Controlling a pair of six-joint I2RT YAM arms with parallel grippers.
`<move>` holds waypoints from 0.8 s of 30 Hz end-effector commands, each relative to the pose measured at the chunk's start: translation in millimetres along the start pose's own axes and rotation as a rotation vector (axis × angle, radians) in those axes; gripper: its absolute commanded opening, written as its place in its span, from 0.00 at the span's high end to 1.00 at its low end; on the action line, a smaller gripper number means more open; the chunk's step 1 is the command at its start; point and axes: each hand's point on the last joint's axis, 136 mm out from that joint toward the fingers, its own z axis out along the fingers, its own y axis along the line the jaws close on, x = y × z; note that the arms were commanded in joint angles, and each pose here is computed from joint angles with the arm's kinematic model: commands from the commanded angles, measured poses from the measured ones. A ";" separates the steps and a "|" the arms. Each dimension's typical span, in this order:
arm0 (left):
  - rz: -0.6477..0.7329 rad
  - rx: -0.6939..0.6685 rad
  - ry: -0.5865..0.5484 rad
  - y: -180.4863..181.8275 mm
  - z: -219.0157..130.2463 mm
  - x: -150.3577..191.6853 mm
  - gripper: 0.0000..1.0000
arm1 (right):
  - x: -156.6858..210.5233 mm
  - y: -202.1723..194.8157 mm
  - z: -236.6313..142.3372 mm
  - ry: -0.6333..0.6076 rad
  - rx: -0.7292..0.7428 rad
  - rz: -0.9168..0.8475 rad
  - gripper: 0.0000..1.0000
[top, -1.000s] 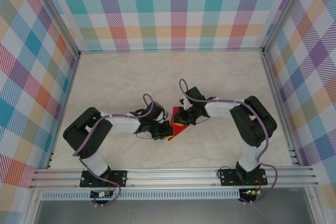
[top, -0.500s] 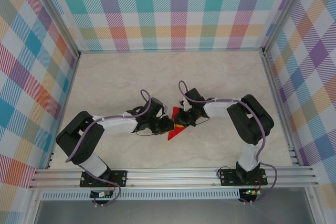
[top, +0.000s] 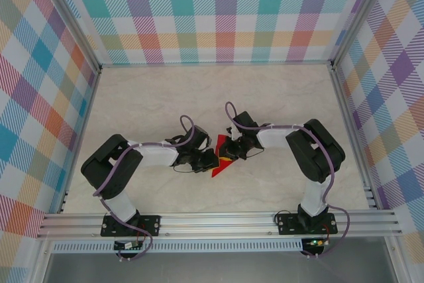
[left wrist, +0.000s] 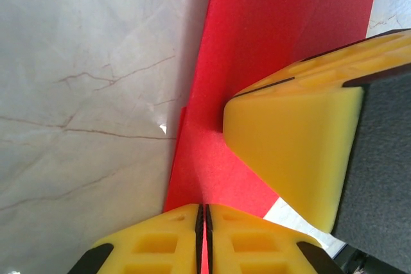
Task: Fold a paper plane with a square sheet of paper (pick it up from the middle)
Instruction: Fourth fold the wing at the center of the table.
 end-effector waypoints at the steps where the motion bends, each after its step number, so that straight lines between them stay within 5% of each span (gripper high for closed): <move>1: -0.017 -0.020 0.071 10.1 3.0 17.2 0.89 | 11.3 -37.4 15.0 0.030 0.114 0.040 0.90; 24: -0.043 -0.180 0.145 49.3 -3.7 46.9 0.93 | 12.0 -46.4 18.9 0.037 0.146 0.064 0.91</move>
